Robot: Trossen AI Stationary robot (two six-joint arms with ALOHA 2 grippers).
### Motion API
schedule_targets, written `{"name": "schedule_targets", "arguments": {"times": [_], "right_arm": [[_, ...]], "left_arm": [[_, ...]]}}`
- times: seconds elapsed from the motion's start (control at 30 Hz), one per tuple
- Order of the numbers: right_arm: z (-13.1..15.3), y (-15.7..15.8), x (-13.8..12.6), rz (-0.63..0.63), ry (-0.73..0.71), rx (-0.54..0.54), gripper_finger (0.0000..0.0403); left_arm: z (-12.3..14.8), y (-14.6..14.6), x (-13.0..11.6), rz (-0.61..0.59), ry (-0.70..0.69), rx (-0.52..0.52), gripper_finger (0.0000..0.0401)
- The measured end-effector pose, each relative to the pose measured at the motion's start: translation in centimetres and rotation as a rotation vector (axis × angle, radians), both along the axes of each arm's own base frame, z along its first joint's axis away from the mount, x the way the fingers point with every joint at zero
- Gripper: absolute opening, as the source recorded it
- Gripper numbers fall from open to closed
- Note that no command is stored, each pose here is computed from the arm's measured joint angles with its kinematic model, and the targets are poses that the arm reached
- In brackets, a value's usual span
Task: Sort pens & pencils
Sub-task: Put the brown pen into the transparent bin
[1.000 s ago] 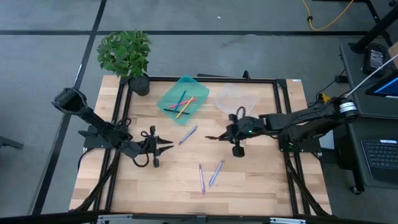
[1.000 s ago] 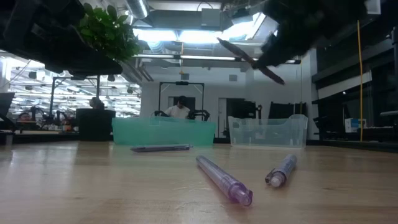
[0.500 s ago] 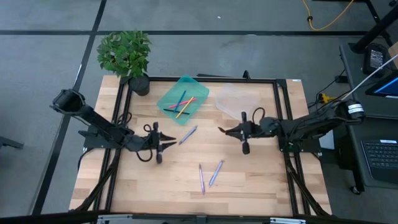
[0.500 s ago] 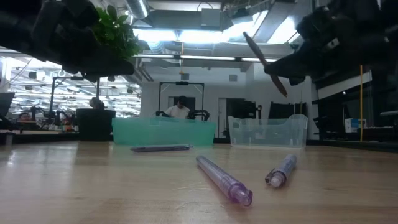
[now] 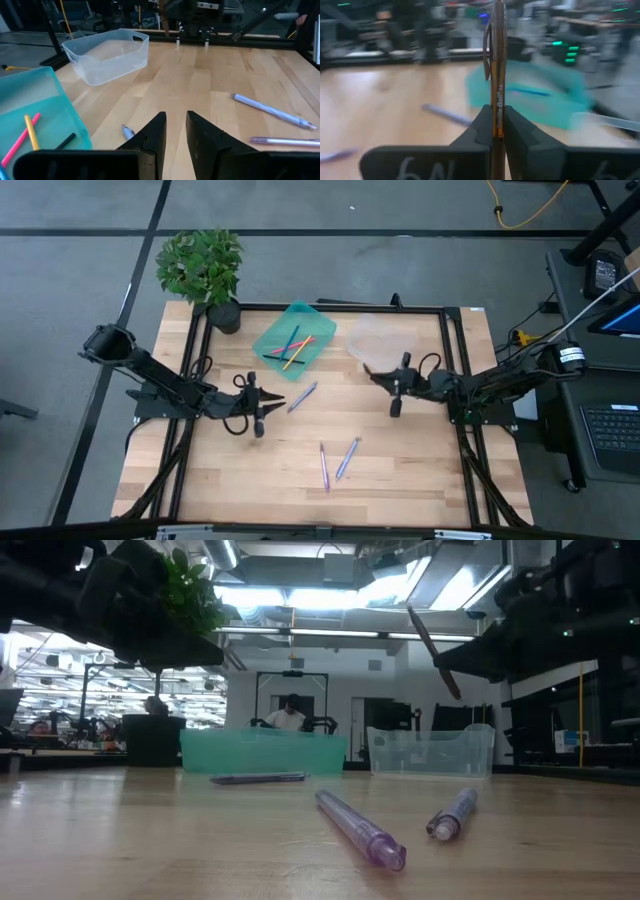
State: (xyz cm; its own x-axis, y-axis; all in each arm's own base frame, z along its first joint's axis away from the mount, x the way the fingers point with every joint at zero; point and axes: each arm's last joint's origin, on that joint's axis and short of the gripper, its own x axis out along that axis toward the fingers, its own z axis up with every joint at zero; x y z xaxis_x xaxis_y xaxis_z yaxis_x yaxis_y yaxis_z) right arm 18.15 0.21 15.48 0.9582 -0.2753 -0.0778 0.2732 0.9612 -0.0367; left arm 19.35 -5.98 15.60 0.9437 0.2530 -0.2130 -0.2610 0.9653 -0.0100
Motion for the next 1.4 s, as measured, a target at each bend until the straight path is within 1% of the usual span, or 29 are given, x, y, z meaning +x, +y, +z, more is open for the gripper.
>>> {"name": "schedule_targets", "arguments": {"times": [0.1, 0.23, 0.4, 0.53, 0.73, 0.8, 1.0, 1.2, 1.4], "right_arm": [[0.2, -0.4, -0.1, -0.137, -0.021, -0.009, 0.0024], [0.2, -0.8, -0.4, -0.320, -0.014, -0.026, 0.0024], [0.0, -1.1, -0.6, -0.440, 0.005, -0.041, 0.0024], [-0.2, -1.3, -0.8, -0.527, 0.038, -0.077, 0.0024], [-0.3, -1.6, -0.8, -0.547, 0.059, -0.099, 0.0024], [-0.3, -1.8, -0.7, -0.529, 0.061, -0.097, 0.0024], [-0.3, -3.5, -0.4, -0.507, 0.103, -0.086, 0.0024], [0.6, -6.1, 1.0, -0.464, 0.220, -0.051, 0.0024], [1.5, -8.4, 1.5, -0.428, 0.392, 0.031, 0.0024]], "left_arm": [[0.0, 0.0, 0.0, 0.000, 0.000, 0.001, 0.0069], [0.0, 0.0, 0.0, -0.001, 0.002, 0.007, 0.0069], [0.0, 0.0, 0.0, -0.003, 0.003, 0.013, 0.0069], [0.0, 0.0, 0.0, -0.004, 0.004, 0.016, 0.0069], [0.0, 0.0, 0.0, -0.006, 0.005, 0.015, 0.0069], [0.0, 0.0, 0.0, -0.006, 0.005, 0.015, 0.0069], [0.0, 0.0, 0.0, -0.007, 0.005, 0.017, 0.0069], [0.0, 0.0, 0.0, -0.008, 0.005, 0.017, 0.0069], [0.0, -0.1, 0.0, -0.042, 0.008, 0.009, 0.0069]]}}
